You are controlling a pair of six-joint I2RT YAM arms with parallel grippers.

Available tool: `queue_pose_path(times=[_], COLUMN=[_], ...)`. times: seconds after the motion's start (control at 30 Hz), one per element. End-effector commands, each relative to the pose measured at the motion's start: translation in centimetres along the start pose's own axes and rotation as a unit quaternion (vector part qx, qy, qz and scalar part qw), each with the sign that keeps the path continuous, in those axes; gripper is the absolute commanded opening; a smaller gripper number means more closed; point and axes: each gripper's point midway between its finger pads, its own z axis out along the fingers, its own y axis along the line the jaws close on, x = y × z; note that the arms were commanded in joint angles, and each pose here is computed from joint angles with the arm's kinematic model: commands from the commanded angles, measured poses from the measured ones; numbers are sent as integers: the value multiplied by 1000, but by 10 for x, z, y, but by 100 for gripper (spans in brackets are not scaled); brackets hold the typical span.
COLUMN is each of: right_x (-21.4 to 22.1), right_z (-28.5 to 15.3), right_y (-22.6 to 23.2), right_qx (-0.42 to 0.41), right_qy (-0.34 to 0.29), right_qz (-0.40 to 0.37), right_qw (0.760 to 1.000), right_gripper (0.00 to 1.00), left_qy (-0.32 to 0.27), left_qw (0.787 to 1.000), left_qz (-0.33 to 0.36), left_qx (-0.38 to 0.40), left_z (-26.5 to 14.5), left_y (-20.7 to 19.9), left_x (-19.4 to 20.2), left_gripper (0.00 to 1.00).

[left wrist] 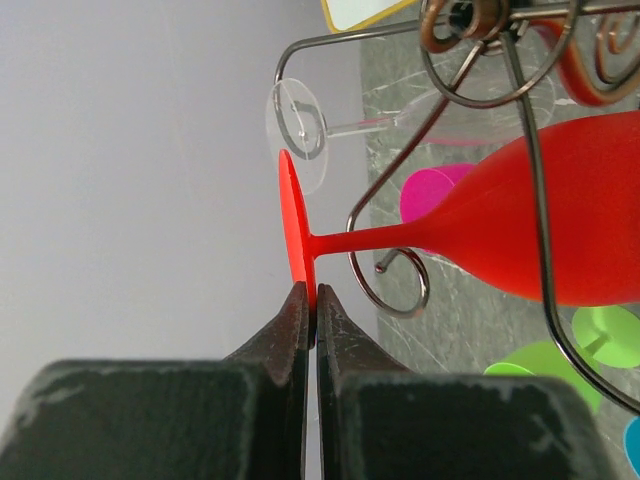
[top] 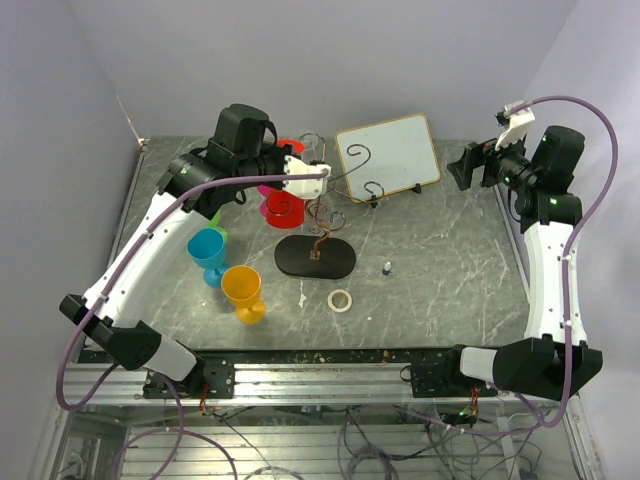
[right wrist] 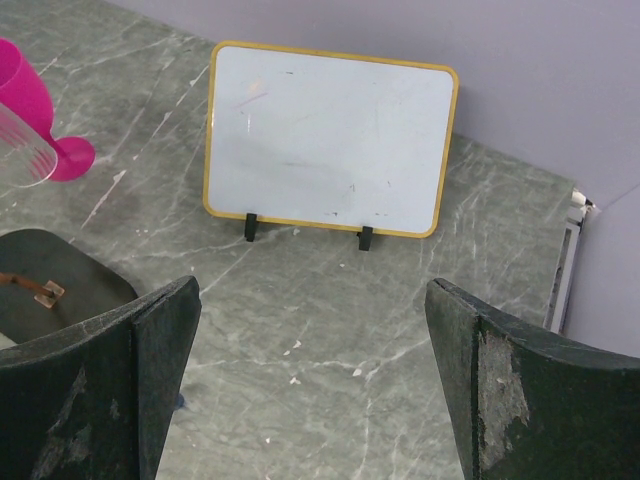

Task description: Place the wine glass upside down on the wine glass rack

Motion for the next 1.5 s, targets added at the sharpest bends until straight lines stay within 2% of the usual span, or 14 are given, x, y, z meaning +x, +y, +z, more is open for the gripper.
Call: queue_pose_path(times=[0.0,0.33,0.87,1.47], right_x=[-1,1,1,0], right_z=[-1,2,1,2], right_y=[-2,-3,-3,-3], right_qx=[0,-2,-4,-7], right_qy=[-5,-3,-4,-2], right_qz=[-5,0,-2,1], right_qw=[1000,1000,1000,1000], right_gripper=[94,94,94,95], left_qy=[11,58,117,84], left_qw=[999,994,988,995], left_qz=[-10,-43,-48,-43], left_qx=[-50,-78,-88,-39], left_z=[5,10,4,-11], left_y=[22,22,13,-9], left_x=[-1,17,40,30], left_gripper=[7,7,7,7])
